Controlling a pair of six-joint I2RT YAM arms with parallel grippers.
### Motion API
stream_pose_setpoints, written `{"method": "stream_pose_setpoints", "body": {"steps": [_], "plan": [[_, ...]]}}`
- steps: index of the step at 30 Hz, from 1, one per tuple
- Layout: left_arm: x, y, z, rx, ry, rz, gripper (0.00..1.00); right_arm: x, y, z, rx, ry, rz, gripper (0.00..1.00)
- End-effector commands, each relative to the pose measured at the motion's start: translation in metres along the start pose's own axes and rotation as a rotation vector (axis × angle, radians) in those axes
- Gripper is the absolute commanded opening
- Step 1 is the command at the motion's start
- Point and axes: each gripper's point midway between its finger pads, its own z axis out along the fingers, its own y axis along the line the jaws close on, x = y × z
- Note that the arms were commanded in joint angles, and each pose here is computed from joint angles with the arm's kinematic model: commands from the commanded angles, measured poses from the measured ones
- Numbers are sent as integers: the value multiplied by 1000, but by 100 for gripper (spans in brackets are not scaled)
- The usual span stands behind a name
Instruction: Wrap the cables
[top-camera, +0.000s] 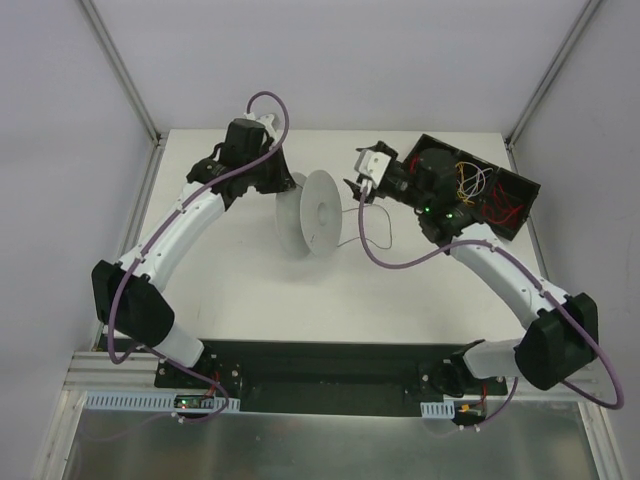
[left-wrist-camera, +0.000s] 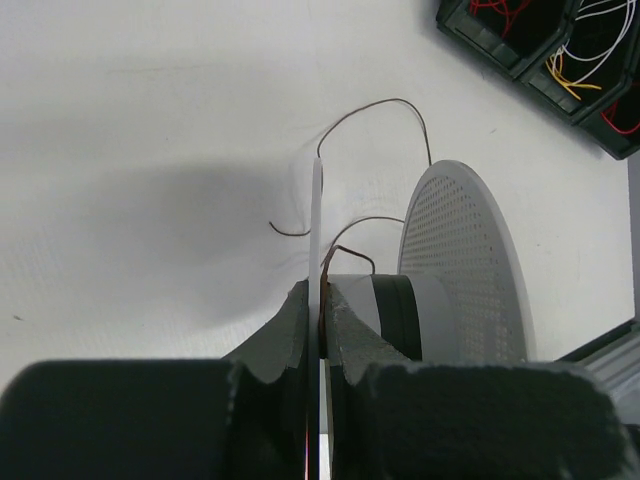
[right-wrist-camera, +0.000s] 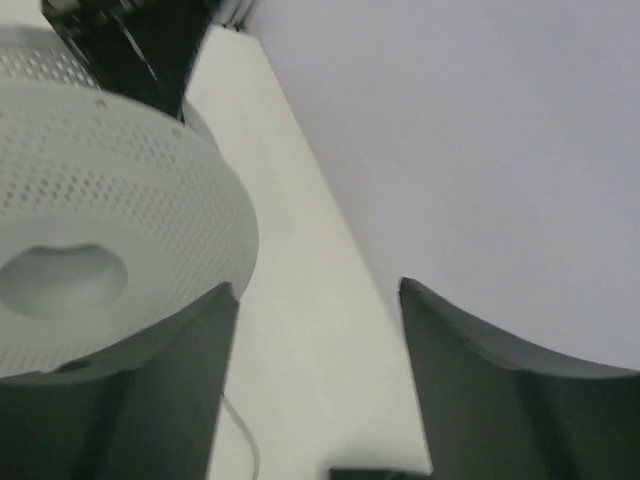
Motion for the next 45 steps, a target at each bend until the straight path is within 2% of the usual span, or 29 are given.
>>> {"method": "stream_pose_setpoints", "body": {"steps": [1, 4, 7, 11, 14, 25, 29, 32, 34, 41, 43, 44, 45], "plan": [[-44, -6, -31, 46, -193, 127, 0, 37, 12, -47, -56, 152, 185, 77], [-40, 1, -26, 77, -156, 101, 0, 95, 48, -77, -176, 290, 243, 85], [-36, 0, -21, 112, -135, 109, 0, 128, 77, -101, -338, 378, 373, 91], [-32, 0, -15, 137, -126, 93, 0, 143, 95, -98, -525, 484, 609, 85], [-34, 3, -13, 149, -127, 52, 0, 164, 93, -81, -521, 573, 771, 84], [-55, -4, -24, 188, -172, 29, 0, 228, 136, -40, -525, 831, 860, 84], [-61, -5, -31, 194, -193, 13, 0, 248, 128, -30, -457, 922, 885, 84], [-68, -5, -35, 209, -204, -11, 0, 256, 134, -29, -488, 991, 919, 82], [-73, -6, -39, 222, -214, -17, 0, 259, 139, -30, -504, 1034, 939, 79], [-94, -5, -54, 252, -268, -56, 0, 258, 163, -41, -585, 1106, 1050, 55], [-99, -6, -61, 263, -287, -51, 0, 250, 165, -44, -609, 1083, 1055, 38], [-100, -6, -62, 266, -291, -50, 0, 248, 165, -45, -615, 1071, 1048, 26], [-101, -6, -64, 265, -297, -48, 0, 244, 164, -47, -623, 1055, 1039, 11]]}}
